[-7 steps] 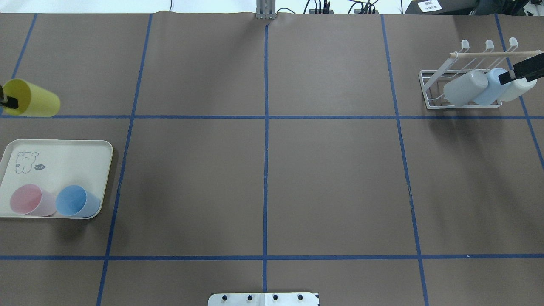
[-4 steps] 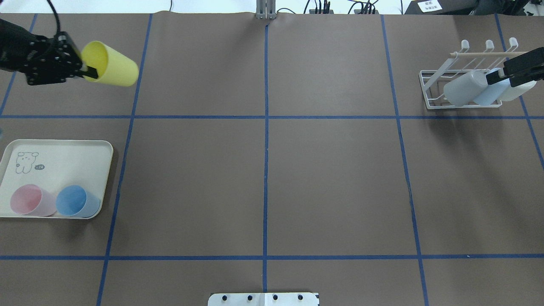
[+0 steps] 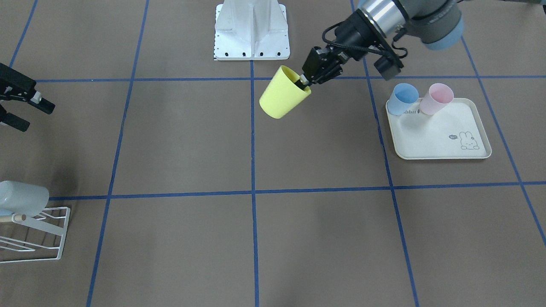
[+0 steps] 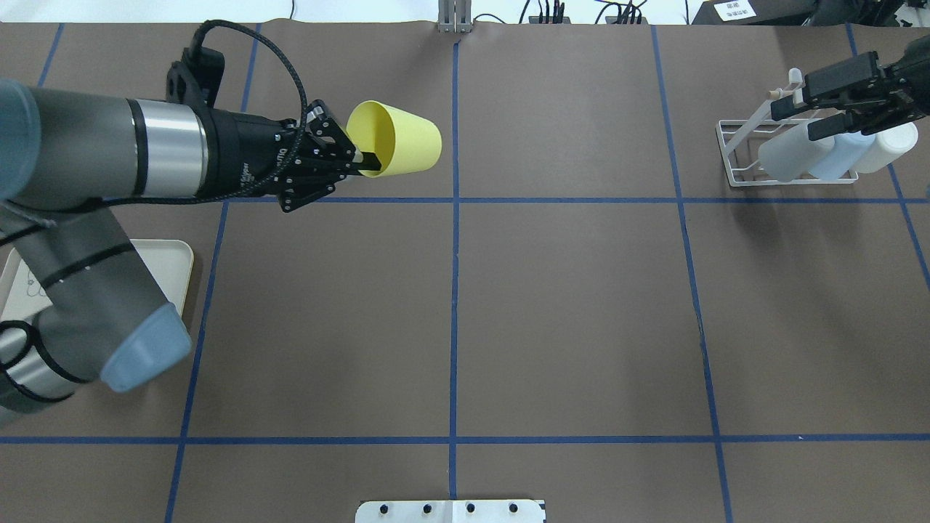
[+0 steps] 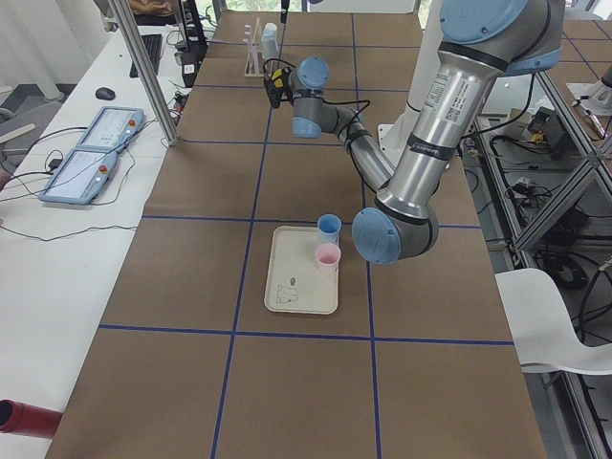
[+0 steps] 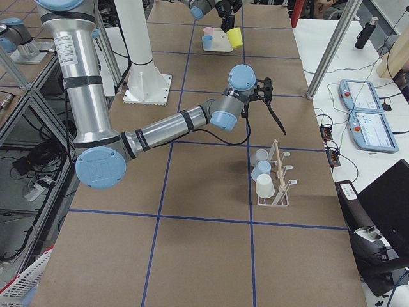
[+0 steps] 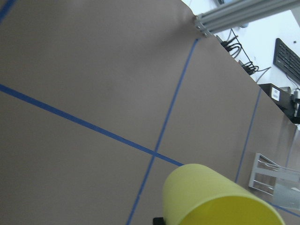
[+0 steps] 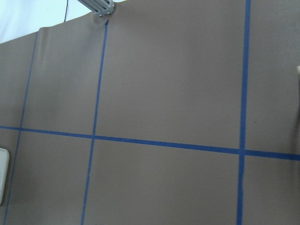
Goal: Transfer IKEA cup to right arm and place on rack
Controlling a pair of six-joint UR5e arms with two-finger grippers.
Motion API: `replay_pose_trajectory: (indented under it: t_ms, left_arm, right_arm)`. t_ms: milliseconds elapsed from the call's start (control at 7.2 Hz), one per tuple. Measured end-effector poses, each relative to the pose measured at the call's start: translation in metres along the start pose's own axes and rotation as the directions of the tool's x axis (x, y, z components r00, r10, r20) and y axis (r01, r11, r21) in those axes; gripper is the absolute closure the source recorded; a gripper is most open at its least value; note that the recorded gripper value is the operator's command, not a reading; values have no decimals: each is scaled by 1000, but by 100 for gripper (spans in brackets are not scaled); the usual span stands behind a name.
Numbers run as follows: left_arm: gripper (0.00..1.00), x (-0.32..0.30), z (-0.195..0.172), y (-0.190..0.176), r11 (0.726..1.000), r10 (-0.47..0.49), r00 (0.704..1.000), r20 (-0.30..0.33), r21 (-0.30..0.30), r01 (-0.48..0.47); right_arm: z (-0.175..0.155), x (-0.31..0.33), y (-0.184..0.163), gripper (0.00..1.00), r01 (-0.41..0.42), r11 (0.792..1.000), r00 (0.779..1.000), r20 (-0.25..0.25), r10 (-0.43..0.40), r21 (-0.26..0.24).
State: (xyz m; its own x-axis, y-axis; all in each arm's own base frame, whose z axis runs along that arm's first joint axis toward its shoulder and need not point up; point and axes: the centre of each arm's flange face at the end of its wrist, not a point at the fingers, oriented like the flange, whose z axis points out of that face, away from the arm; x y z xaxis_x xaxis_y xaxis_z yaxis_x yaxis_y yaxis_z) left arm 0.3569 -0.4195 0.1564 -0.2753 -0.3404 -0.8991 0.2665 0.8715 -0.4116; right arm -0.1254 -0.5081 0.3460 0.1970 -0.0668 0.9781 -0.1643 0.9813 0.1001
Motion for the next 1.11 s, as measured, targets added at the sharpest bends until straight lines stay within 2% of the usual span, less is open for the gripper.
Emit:
replay_pose_trajectory:
  t_ms: [139, 416, 694, 833, 1110]
  left_arm:
    - [100, -7, 12, 29, 999, -42, 993, -107, -29, 39]
    - [100, -27, 22, 54, 990, -98, 960, -261, -123, 68]
    - [100, -39, 21, 56, 974, -158, 922, -354, -207, 88]
    - [100, -35, 20, 58, 968, -181, 910, -374, -232, 98]
    - [100, -30, 21, 62, 962, -197, 901, -386, -252, 102]
  right_arm:
    - [11, -17, 9, 4, -21, 1000, 999, 47, 20, 7]
    - [35, -55, 27, 5, -13, 1000, 989, 149, 15, -12]
    - [54, -92, 49, 8, 15, 999, 962, 273, -5, -32]
    - [67, -114, 63, 8, -14, 999, 933, 360, 24, -31]
    - [96, -142, 101, 7, -99, 994, 829, 548, 109, -48]
